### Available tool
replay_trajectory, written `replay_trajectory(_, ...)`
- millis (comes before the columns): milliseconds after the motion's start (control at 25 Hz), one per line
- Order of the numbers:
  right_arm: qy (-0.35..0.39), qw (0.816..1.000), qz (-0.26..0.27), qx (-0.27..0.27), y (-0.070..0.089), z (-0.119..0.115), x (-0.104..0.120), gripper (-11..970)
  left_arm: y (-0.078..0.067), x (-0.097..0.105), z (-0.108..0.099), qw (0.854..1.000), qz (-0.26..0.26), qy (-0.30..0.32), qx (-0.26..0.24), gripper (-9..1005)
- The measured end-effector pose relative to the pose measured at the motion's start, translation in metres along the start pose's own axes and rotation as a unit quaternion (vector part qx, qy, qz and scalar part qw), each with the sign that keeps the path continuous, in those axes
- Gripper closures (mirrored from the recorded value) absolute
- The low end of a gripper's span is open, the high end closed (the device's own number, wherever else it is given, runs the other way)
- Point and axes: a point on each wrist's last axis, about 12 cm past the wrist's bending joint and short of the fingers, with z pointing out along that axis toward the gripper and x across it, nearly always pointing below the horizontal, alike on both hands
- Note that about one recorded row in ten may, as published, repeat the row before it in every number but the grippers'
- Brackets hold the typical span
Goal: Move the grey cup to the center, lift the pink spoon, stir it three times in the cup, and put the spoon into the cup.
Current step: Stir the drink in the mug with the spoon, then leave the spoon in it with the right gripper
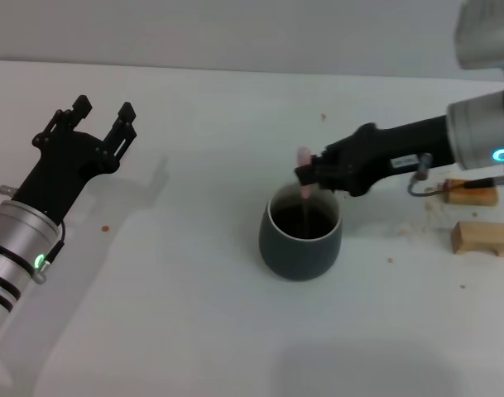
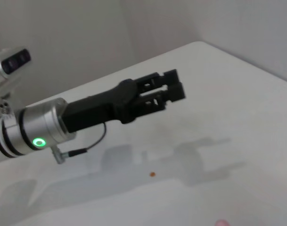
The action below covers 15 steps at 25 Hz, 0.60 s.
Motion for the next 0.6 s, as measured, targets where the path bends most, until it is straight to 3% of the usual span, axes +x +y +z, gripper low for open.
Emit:
replay_trajectory(320, -0.026, 0.999, 0.015, 0.034, -0.013, -0.019, 0.001, 884, -0.002, -0.001, 0.004, 1.000, 0.000, -0.001, 0.003, 313)
replay_trajectory(600, -0.017, 1.000, -0.023, 0.009, -0.003, 0.004, -0.021, 884, -0.002, -0.001, 0.003, 1.000, -0.001, -0.002, 0.002, 313)
